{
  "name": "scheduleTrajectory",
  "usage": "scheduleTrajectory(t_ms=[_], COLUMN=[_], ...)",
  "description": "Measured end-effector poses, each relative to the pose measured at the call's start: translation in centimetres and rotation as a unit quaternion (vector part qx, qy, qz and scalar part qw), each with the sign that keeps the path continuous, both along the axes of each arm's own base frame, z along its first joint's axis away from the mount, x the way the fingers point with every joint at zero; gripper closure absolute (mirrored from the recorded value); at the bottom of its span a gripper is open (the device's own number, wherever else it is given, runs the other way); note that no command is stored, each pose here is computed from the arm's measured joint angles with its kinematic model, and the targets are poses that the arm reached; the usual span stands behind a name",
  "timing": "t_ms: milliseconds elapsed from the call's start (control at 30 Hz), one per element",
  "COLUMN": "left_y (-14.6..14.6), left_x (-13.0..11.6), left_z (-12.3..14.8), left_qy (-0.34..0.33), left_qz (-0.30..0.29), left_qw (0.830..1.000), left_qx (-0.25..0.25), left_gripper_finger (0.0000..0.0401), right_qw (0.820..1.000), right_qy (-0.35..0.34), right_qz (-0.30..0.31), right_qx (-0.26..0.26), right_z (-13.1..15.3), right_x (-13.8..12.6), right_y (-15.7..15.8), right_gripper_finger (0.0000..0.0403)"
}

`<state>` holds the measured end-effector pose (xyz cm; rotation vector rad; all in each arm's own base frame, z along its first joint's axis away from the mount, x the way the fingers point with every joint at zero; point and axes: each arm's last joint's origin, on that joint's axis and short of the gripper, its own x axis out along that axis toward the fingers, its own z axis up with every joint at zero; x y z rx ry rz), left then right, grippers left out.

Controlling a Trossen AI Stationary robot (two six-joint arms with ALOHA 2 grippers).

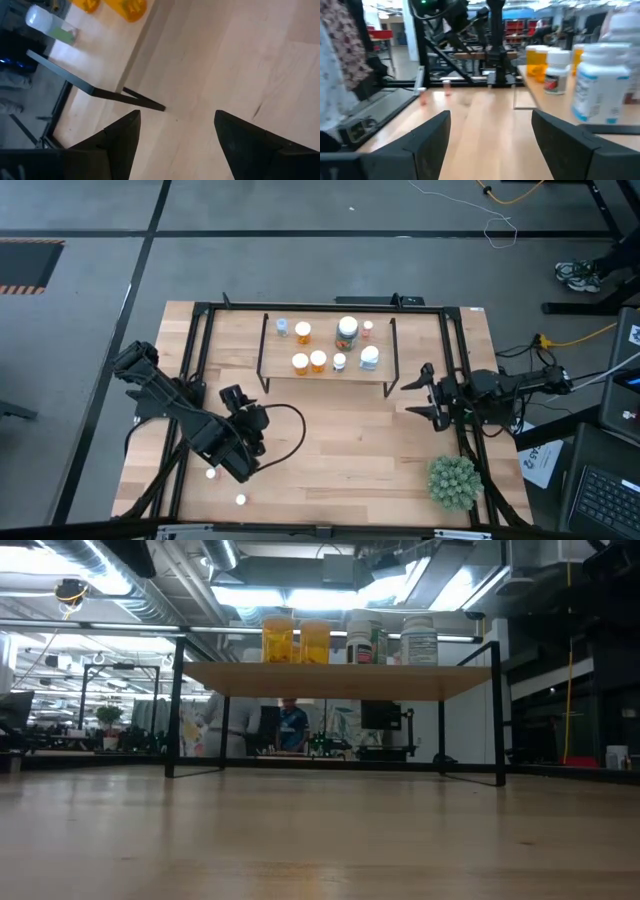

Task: Pick and place medicine bottles onto shelf by color
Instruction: Put the bottom pink pill bottle on the shelf

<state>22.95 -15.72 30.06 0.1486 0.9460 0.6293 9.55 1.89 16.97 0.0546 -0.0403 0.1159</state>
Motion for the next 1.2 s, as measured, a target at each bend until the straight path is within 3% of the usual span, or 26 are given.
scheduleTrajectory(t_ms=[167,433,1000,1200], left_y=[0.0,-0.2,-1.7,-1.7], left_x=[0.1,0.2,2.5,2.6], left_z=[-0.1,-0.1,0.3,0.3], left_qy=[0.004,-0.004,-0.109,-0.113], left_qz=[0.001,0.002,0.001,0.002], left_qw=[1.0,1.0,0.984,0.983], left_qx=[-0.012,-0.023,-0.141,-0.142], left_gripper_finger=[0.0151,0.0151,0.0151,0.0151], right_qw=[0.997,0.999,0.999,0.999], right_qy=[0.011,0.012,0.011,0.011], right_qz=[0.071,0.046,0.045,0.045], right_qx=[0.008,0.009,0.007,0.007], right_z=[-0.2,-0.2,-0.2,-0.2], right_x=[0.0,0.0,0.0,0.0], right_y=[0.2,0.1,0.1,0.1], right_gripper_finger=[0.0121,0.0121,0.0121,0.0121])
